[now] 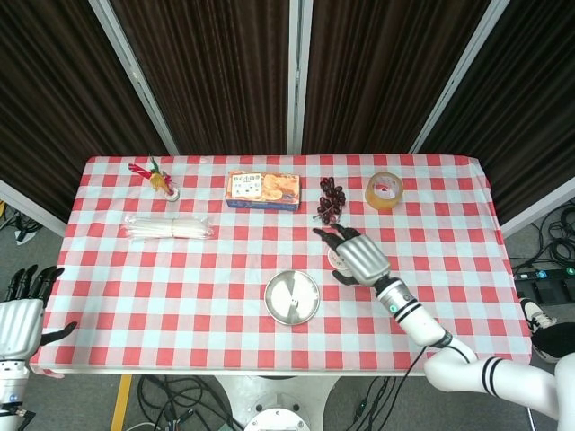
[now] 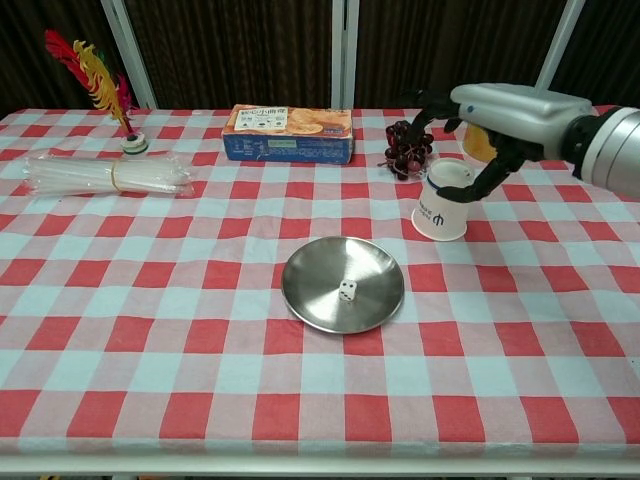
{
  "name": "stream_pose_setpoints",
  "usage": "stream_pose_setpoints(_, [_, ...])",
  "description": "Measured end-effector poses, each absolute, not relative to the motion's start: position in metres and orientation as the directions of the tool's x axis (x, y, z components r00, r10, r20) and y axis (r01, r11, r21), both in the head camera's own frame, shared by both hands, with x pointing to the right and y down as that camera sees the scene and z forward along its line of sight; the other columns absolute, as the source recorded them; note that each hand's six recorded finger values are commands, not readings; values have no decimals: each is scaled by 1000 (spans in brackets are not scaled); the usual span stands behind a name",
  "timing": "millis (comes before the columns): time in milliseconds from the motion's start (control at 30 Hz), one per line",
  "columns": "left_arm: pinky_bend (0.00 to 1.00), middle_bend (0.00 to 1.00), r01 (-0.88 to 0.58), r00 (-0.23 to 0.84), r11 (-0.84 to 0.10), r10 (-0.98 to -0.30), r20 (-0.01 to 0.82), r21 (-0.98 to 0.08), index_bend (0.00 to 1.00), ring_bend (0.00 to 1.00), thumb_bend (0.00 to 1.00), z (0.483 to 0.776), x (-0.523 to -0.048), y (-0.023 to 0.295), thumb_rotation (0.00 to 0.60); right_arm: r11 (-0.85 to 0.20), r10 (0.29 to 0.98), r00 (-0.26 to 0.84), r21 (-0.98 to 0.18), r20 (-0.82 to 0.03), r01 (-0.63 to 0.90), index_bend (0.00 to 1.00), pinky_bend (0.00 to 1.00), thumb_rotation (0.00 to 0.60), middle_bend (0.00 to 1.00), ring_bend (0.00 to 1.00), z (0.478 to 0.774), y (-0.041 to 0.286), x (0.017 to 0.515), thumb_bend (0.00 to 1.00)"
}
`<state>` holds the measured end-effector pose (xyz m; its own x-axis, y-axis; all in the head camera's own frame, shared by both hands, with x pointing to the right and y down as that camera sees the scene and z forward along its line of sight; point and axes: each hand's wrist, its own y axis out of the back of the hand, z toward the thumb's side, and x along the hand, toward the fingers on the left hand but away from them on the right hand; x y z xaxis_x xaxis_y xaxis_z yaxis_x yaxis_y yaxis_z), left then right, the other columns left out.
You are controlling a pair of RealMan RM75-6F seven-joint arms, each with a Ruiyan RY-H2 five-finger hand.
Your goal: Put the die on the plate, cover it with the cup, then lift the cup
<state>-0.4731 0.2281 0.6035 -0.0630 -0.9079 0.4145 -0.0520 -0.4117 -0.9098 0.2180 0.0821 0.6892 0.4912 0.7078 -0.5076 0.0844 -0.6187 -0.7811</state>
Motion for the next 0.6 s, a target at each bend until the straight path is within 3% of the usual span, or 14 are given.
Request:
stream_pose_setpoints(267, [18,129,-46,-53,-419,-905,421,-907,142,21,0,605,-467,225,600,-679,716,366,-714,-595,168,83,150,600,168,17,712,64,259,128])
stream_pose_setpoints(600, [18,129,-46,-72,-429,-899,431,-902,142,22,0,605,-470,228,600,-746,664,348,-614,-662,255,141,150,600,208,29,744,67,252,161])
